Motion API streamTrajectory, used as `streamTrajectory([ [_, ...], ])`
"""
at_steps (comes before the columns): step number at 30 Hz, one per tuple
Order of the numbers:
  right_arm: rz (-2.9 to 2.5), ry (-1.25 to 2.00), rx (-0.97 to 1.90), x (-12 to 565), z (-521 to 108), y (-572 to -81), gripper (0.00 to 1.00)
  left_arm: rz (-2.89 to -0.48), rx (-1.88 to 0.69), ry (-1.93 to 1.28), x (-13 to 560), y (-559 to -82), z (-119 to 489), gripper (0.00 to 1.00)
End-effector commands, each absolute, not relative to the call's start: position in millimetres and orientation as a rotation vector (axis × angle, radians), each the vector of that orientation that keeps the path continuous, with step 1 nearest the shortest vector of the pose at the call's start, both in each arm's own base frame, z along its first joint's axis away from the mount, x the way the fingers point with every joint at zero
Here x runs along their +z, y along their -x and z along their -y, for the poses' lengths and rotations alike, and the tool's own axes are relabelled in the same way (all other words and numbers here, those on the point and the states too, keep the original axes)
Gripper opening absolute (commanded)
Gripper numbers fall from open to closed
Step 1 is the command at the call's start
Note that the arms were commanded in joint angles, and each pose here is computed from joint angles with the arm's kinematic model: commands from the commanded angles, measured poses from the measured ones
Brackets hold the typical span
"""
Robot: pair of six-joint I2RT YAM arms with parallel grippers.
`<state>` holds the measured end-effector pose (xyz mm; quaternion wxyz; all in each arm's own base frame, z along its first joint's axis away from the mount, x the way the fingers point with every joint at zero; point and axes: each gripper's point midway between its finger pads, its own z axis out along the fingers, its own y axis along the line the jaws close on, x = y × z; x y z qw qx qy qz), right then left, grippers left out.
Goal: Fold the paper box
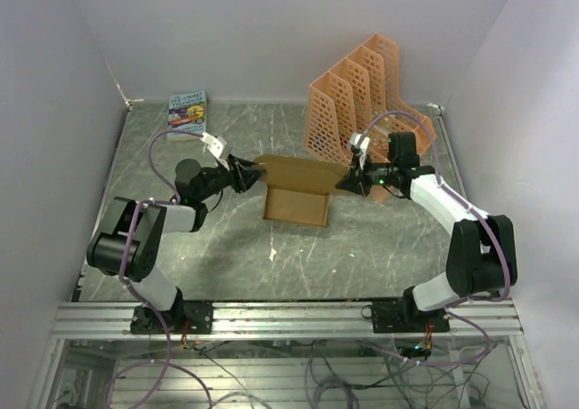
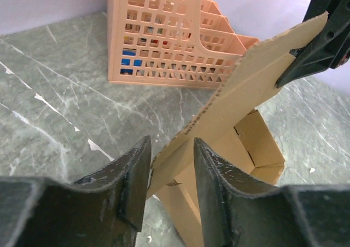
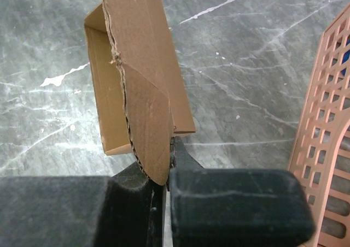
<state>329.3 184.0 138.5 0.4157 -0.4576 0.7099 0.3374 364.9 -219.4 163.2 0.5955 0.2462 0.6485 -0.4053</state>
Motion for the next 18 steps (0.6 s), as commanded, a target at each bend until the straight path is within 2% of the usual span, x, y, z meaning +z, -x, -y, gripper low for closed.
streamTrajectory([
  [1,-1.798,1.122,0.843,141,-186,-336,0.00,-1.463,-0.922,-0.615,173,-354,221,0.42],
  [5,-1.805,1.107,0.853,142,-192,-335,0.00,-1.566,-0.837,-0.622,164,-351,232,0.15],
  [7,-1.806,1.100,0.847,143,-196,-335,0.00,-1.597,-0.777,-0.586,166,-352,235,0.07],
  [13,-1.837,1.040,0.825,146,-202,-337,0.00,-1.678,-0.546,-0.333,178,-356,219,0.07],
  [18,-1.873,0.998,0.819,142,-210,-337,0.00,-1.702,-0.543,-0.214,181,-342,236,0.07],
])
